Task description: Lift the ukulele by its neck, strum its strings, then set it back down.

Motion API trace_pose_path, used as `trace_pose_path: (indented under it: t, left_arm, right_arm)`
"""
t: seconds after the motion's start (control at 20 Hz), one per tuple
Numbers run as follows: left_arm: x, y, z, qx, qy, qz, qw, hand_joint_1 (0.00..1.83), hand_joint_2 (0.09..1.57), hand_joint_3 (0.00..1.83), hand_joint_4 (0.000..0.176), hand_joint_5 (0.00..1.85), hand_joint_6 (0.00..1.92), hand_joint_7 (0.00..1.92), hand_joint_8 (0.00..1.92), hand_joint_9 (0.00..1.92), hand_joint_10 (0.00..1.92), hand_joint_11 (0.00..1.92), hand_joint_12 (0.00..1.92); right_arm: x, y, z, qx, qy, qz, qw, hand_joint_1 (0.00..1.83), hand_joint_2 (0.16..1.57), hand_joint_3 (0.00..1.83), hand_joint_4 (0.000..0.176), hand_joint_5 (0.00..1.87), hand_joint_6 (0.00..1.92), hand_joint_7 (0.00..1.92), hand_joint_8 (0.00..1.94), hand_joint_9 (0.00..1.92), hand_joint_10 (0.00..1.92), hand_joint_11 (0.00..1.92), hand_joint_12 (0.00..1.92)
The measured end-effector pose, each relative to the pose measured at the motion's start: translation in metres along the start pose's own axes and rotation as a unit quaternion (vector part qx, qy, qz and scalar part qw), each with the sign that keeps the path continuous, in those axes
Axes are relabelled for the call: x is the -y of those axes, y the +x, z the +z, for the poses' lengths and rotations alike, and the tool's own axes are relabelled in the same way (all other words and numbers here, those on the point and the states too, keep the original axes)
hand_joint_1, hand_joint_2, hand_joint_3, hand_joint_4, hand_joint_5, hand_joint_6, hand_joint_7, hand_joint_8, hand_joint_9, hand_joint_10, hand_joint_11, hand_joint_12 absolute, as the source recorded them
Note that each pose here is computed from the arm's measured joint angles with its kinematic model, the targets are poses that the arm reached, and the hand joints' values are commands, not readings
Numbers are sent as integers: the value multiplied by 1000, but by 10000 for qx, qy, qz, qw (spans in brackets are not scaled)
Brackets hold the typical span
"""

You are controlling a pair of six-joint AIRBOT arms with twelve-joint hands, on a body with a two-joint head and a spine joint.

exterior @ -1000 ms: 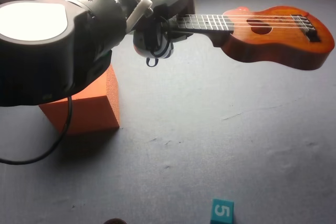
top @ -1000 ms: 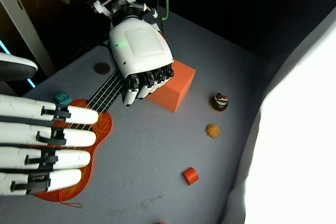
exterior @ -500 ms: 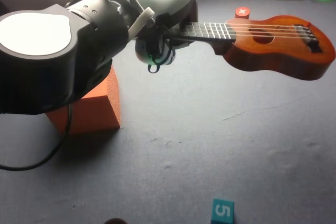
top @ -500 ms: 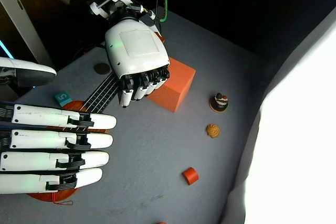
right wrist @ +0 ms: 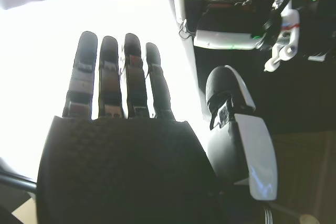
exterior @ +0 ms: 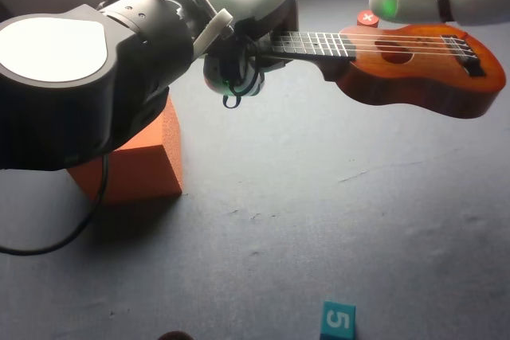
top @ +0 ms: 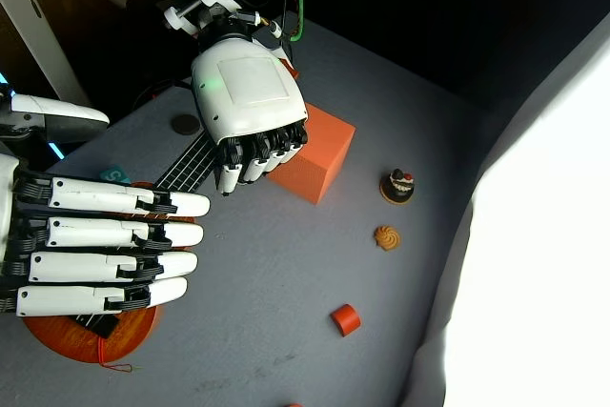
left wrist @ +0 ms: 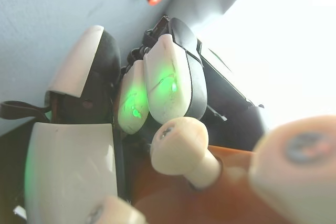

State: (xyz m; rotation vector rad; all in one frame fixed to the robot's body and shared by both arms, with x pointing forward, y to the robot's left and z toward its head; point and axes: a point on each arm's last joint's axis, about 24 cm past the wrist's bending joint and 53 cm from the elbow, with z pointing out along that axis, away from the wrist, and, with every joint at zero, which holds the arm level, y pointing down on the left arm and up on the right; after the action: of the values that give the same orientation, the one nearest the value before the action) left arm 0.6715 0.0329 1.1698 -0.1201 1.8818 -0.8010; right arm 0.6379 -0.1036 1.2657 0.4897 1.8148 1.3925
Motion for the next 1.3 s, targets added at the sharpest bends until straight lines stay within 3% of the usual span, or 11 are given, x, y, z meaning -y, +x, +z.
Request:
trace_pose_path:
  t: [0.25, 0.35, 0.5, 0.75, 0.85, 1.3]
  left_arm:
    - [1, 0, 1, 6, 5, -6, 10000, 1525, 1005, 504, 176, 1468, 1921, 1569, 1921, 1642, 1921, 1708, 1921]
    - [1, -1, 1, 21, -2, -5, 10000, 1523, 1000, 506, 176, 1470, 1921, 1568, 1921, 1640, 1921, 1705, 1921]
    - [1, -2, 1, 25, 4, -6, 10000, 1511, 1000, 508, 176, 1461, 1921, 1555, 1921, 1630, 1921, 1696, 1921]
    - [1, -1, 1, 20, 7, -9, 10000, 1512, 1004, 501, 176, 1449, 1921, 1554, 1921, 1630, 1921, 1699, 1921]
    - [1, -2, 1, 22, 6, -7, 10000, 1509, 1007, 504, 176, 1435, 1921, 1538, 1921, 1617, 1921, 1687, 1921]
    - [3, -3, 1, 33, 23, -19, 10000, 1523, 1013, 483, 176, 1454, 1921, 1548, 1921, 1624, 1921, 1694, 1921]
  right_arm:
    - [7, 15, 6, -172, 84, 8, 9998, 157, 1313, 0, 0, 230, 145, 258, 1, 43, 376, 0, 525]
    - [9, 16, 7, -185, 120, 288, 9993, 151, 1314, 0, 0, 233, 151, 278, 7, 52, 396, 0, 614]
    - [13, 18, 6, -206, 180, 308, 9992, 127, 1321, 2, 0, 209, 145, 261, 2, 32, 397, 0, 542]
    - [13, 32, 2, -362, 256, 350, 9984, 138, 1314, 0, 0, 220, 159, 262, 9, 29, 421, 0, 618]
    - [13, 33, 1, -373, 261, 360, 9983, 138, 1316, 0, 0, 206, 161, 241, 1, 12, 431, 0, 535]
    - [13, 32, -11, -361, 328, 363, 9982, 109, 1327, 1, 0, 209, 185, 251, 6, 12, 445, 0, 555]
